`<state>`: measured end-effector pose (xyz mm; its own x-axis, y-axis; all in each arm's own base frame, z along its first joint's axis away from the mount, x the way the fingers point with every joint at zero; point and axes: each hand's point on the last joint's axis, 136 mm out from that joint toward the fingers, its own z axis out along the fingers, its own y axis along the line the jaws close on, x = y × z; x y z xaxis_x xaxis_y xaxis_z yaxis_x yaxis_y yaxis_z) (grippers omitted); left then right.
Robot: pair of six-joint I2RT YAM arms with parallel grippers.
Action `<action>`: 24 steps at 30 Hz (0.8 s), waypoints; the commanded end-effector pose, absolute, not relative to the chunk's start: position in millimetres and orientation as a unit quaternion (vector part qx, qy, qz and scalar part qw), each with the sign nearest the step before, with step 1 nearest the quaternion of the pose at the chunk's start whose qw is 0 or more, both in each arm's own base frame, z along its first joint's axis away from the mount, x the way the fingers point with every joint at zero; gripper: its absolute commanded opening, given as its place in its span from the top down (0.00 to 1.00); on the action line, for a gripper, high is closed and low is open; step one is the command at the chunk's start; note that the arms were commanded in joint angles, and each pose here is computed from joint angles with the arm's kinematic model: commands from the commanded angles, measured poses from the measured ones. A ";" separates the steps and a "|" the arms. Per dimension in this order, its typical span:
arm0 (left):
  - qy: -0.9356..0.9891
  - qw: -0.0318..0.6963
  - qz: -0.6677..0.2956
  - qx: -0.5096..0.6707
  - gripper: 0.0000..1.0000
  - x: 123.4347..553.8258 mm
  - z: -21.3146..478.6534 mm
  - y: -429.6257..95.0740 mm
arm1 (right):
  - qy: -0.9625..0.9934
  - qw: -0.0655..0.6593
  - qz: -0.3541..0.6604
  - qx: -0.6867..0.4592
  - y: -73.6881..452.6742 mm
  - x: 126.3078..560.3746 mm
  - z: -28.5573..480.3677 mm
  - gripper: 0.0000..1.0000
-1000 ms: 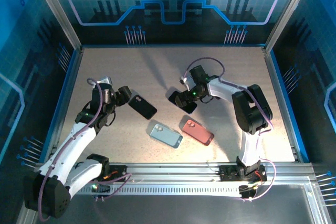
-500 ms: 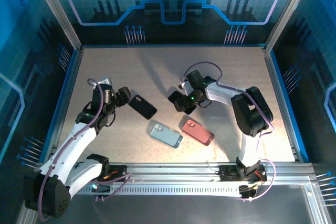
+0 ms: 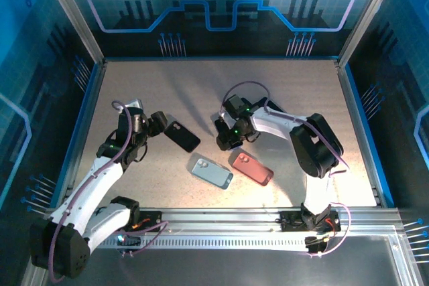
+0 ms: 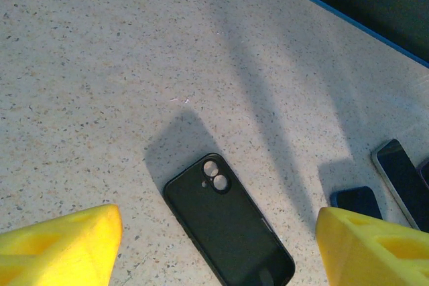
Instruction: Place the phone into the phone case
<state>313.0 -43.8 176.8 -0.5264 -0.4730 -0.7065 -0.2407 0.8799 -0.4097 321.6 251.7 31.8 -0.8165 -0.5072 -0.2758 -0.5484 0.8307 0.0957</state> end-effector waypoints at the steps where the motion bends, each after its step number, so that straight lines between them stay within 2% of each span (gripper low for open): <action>1: 0.868 0.439 -0.122 -0.199 0.23 311.1 175.9 -43.0 | 0.953 0.124 0.035 -0.273 242.7 331.5 29.5 0.06; 19: 0.877 0.428 -0.112 -0.184 0.24 313.2 170.7 -44.4 | 0.961 0.140 0.005 -0.239 250.1 361.5 13.2 0.05; 24: 0.878 0.427 -0.111 -0.183 0.23 314.3 170.1 -44.7 | 0.961 0.152 0.009 -0.229 253.6 365.5 23.3 0.05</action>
<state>312.5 -43.7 164.8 -0.5658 -0.4389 -0.6980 -0.2412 0.8976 -0.3690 364.0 252.6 26.2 -0.8397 -0.4499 -0.3040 -0.4640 0.8854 -0.0285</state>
